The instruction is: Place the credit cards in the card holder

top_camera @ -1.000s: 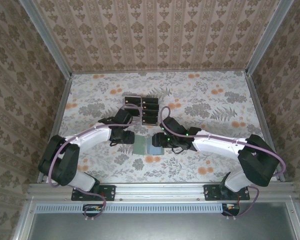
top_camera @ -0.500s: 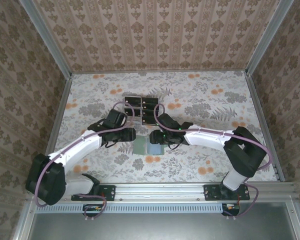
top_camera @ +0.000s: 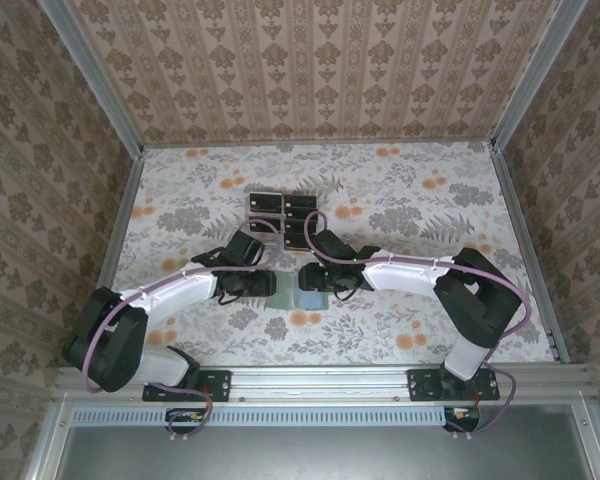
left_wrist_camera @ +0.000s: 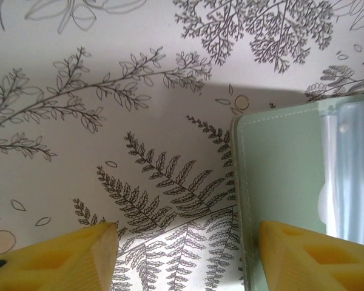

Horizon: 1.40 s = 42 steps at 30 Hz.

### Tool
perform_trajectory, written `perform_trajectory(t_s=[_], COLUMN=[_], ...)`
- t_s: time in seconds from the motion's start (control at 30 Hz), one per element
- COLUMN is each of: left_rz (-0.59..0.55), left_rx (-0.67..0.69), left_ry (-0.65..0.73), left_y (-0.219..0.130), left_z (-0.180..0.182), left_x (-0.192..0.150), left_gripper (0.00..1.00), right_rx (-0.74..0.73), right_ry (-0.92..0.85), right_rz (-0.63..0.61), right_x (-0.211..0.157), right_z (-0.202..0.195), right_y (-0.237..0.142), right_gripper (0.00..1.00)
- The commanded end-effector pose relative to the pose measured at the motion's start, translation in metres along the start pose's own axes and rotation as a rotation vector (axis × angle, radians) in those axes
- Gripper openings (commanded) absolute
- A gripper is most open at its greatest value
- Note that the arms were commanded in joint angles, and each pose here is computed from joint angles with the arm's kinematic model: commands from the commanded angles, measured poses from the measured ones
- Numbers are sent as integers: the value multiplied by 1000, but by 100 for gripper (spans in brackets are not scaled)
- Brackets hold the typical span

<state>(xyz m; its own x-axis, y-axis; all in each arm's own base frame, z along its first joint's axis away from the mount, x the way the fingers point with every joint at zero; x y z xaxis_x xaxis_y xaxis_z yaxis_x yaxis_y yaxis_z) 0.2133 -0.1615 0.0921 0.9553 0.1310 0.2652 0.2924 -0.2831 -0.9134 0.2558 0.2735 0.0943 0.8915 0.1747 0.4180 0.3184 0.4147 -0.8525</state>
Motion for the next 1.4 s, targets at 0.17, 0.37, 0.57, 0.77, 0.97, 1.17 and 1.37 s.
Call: perform_trajectory(t_s=[0.17,0.37,0.57,0.77,0.97,1.17,1.37], left_rz=[17,33,45,48,46,22,-27], left_rx=[33,40,49,52,44,7,-33], left_ry=[-31,-33,-36,-34,-37,-46,-60], left_y=[15,22,29,32,32,24,7], left_z=[8,10,12,13,12,7,2], left_x=[-13,-22,-31,-34,-36,-33,-26], left_gripper=[64,62,62,61,61,61,62], right_rx=[-8,20,72,144,223,260,267], right_ry=[46,65,76,102,119,114,96], right_rz=[36,47,46,36,22,13,18], right_x=[-12,-13,-12,-11,-5,3,7], right_z=[-10,-10,-6,-2,8,19,31], right_y=[11,16,18,19,17,10,9], right_gripper=[56,57,57,57,57,57,57])
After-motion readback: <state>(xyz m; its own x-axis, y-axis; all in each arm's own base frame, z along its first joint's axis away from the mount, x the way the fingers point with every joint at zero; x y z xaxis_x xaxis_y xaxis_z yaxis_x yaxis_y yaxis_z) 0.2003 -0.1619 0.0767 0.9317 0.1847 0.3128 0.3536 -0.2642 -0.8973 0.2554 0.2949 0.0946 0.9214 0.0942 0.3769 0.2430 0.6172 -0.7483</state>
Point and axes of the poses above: each hand's point on the last joint's axis, 136 mm out from that joint toward the fingers, its own y axis out along the fingers, its own z axis along the line the jaws close on, x = y × z, the point moved 6 cm from there along -y, back along the fingers, and after that the axes turned 13 degrees about -y, right-handed, at the moved point
